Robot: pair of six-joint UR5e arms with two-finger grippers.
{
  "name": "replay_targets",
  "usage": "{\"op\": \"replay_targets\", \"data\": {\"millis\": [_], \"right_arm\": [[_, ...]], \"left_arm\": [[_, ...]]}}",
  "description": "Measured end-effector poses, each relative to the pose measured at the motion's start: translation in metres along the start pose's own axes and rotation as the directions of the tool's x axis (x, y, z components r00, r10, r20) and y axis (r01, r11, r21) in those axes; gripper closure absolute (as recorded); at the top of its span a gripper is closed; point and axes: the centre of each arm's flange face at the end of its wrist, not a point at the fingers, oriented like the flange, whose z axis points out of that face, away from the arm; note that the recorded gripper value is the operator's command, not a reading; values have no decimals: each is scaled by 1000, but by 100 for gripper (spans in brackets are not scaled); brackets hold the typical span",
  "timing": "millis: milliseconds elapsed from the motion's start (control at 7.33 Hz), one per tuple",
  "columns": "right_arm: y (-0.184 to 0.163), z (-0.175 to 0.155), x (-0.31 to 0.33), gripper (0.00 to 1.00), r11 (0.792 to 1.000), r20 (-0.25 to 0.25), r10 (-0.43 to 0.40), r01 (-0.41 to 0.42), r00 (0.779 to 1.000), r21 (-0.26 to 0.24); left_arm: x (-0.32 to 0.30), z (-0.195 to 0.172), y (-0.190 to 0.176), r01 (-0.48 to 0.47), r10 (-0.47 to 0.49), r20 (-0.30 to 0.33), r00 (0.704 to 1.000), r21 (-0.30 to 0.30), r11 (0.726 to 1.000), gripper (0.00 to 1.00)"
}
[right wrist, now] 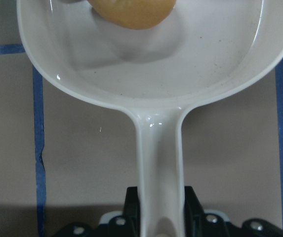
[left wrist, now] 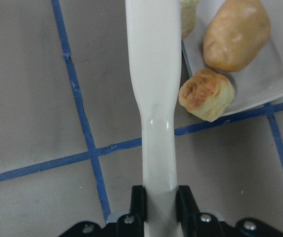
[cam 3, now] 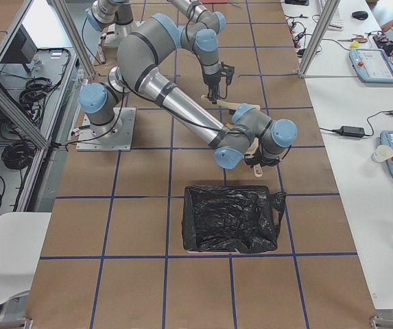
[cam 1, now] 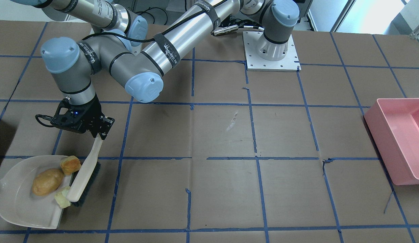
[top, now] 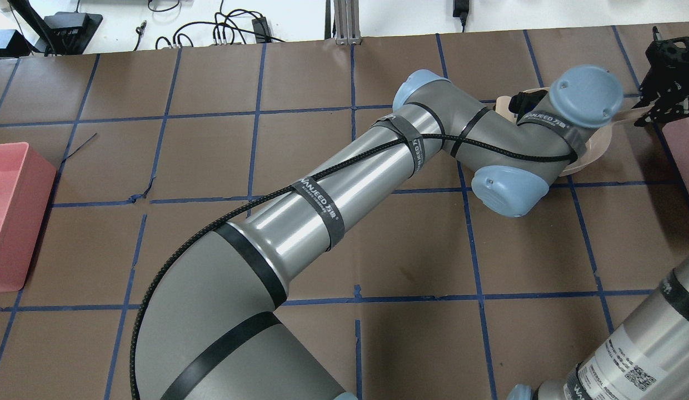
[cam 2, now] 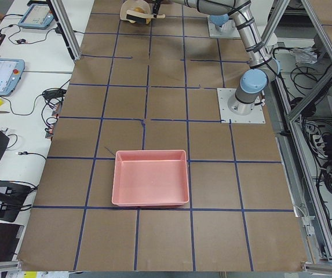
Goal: Sweep and dump trash in nearest bin
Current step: 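Sweep the cubes and potato into the dustpan with the left-held brush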
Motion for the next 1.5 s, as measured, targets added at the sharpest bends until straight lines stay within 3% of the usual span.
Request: {"op": "replay_targets", "data": {"millis": [545,1500], "right_arm": [[0,-1,0,100,1000,-1,0,0,1000,-1],[-1,-2,1,100,1000,-7,8,-8,1000,3]], "left_arm": [[7,32,3,57,-57,18,998,-21,998,100],[73,-13,11,47,-42,-64,997,80,996,99]]}}
